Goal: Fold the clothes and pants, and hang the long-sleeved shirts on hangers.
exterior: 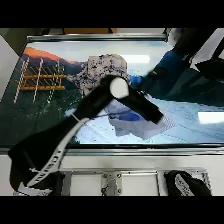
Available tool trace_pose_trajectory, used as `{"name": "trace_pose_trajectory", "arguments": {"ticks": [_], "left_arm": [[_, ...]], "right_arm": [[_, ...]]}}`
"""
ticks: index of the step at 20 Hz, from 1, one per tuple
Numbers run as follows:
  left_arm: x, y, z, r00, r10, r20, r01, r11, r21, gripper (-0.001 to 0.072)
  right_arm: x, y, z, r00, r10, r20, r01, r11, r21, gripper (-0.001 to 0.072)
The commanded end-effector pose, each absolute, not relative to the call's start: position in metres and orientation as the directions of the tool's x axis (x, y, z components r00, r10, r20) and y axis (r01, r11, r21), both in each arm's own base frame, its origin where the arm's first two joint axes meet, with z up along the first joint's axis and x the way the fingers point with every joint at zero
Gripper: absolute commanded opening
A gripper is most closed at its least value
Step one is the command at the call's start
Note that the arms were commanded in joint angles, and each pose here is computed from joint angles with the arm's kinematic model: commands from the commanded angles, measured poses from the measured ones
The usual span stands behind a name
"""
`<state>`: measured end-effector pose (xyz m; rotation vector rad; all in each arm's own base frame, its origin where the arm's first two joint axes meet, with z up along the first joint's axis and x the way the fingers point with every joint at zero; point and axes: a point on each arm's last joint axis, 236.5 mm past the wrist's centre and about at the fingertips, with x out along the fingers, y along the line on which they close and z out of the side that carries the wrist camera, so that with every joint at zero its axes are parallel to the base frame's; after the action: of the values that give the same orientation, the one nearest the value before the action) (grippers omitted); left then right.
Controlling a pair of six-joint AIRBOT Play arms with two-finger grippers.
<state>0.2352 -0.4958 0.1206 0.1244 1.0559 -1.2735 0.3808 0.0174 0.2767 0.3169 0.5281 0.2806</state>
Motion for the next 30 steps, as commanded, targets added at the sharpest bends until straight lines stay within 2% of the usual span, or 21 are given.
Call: {"name": "trace_pose_trajectory", "arguments": {"ticks": [1, 2, 3, 6, 10, 12, 15, 18, 20, 23, 27, 28, 29, 30], "left_arm": [[0.185, -0.548, 0.086, -0.105, -0.664, -0.741, 0.896, 0.261, -0.36, 0.0155], [0.183, -0.554, 0.076, -0.117, -0.649, -0.752, 0.888, 0.271, -0.372, 0.0446], [0.188, -0.553, 0.07, -0.125, -0.634, -0.763, 0.857, 0.319, -0.405, 0.0572], [0.246, -0.509, 0.074, -0.087, -0.606, -0.791, 0.753, 0.48, -0.451, 0.057], [0.326, -0.396, 0.064, 0.021, -0.566, -0.824, 0.551, 0.694, -0.463, 0.0569], [0.34, -0.336, 0.037, 0.033, -0.522, -0.852, 0.423, 0.78, -0.461, 0.057], [0.333, -0.266, -0.014, 0.005, -0.472, -0.881, 0.205, 0.863, -0.461, 0.057], [0.312, -0.245, -0.056, -0.039, -0.516, -0.856, 0.022, 0.856, -0.517, 0.0569], [0.293, -0.261, -0.072, -0.096, -0.584, -0.806, -0.01, 0.811, -0.586, 0.0568], [0.27, -0.3, -0.084, -0.171, -0.64, -0.749, 0.02, 0.757, -0.653, 0.0568], [0.257, -0.34, -0.087, -0.23, -0.619, -0.751, 0.135, 0.744, -0.654, 0.0568], [0.253, -0.345, -0.092, -0.245, -0.6, -0.762, 0.157, 0.751, -0.642, 0.054], [0.248, -0.348, -0.096, -0.263, -0.587, -0.766, 0.17, 0.753, -0.636, 0.0355], [0.244, -0.349, -0.098, -0.279, -0.575, -0.769, 0.179, 0.756, -0.629, 0.0124]], "right_arm": [[0.38, 0.012, 0.279, 0.836, 0.326, -0.442, -0.164, 0.916, 0.366, 0.0015], [0.379, 0.013, 0.278, 0.832, 0.329, -0.446, -0.165, 0.916, 0.367, 0.0014], [0.378, 0.013, 0.277, 0.828, 0.332, -0.452, -0.166, 0.915, 0.367, 0.0015], [0.373, 0.013, 0.269, 0.809, 0.333, -0.485, -0.164, 0.919, 0.358, 0.0015], [0.368, 0.017, 0.263, 0.787, 0.349, -0.509, -0.172, 0.916, 0.362, 0.0015], [0.368, 0.017, 0.263, 0.787, 0.349, -0.509, -0.172, 0.916, 0.362, 0.0015], [0.368, 0.017, 0.263, 0.787, 0.349, -0.509, -0.172, 0.916, 0.362, 0.0015], [0.368, 0.017, 0.258, 0.782, 0.351, -0.516, -0.168, 0.915, 0.368, 0.0015], [0.368, 0.017, 0.249, 0.771, 0.355, -0.529, -0.16, 0.912, 0.378, 0.0015], [0.367, 0.017, 0.235, 0.753, 0.362, -0.55, -0.148, 0.907, 0.394, 0.0015], [0.359, 0.022, 0.213, 0.703, 0.385, -0.597, -0.141, 0.899, 0.414, 0.0015], [0.353, 0.023, 0.202, 0.675, 0.392, -0.625, -0.138, 0.899, 0.415, 0.0015], [0.346, 0.021, 0.189, 0.645, 0.385, -0.66, -0.125, 0.905, 0.406, 0.0014], [0.339, 0.02, 0.173, 0.611, 0.369, -0.7, -0.112, 0.916, 0.385, 0.0014]]}}
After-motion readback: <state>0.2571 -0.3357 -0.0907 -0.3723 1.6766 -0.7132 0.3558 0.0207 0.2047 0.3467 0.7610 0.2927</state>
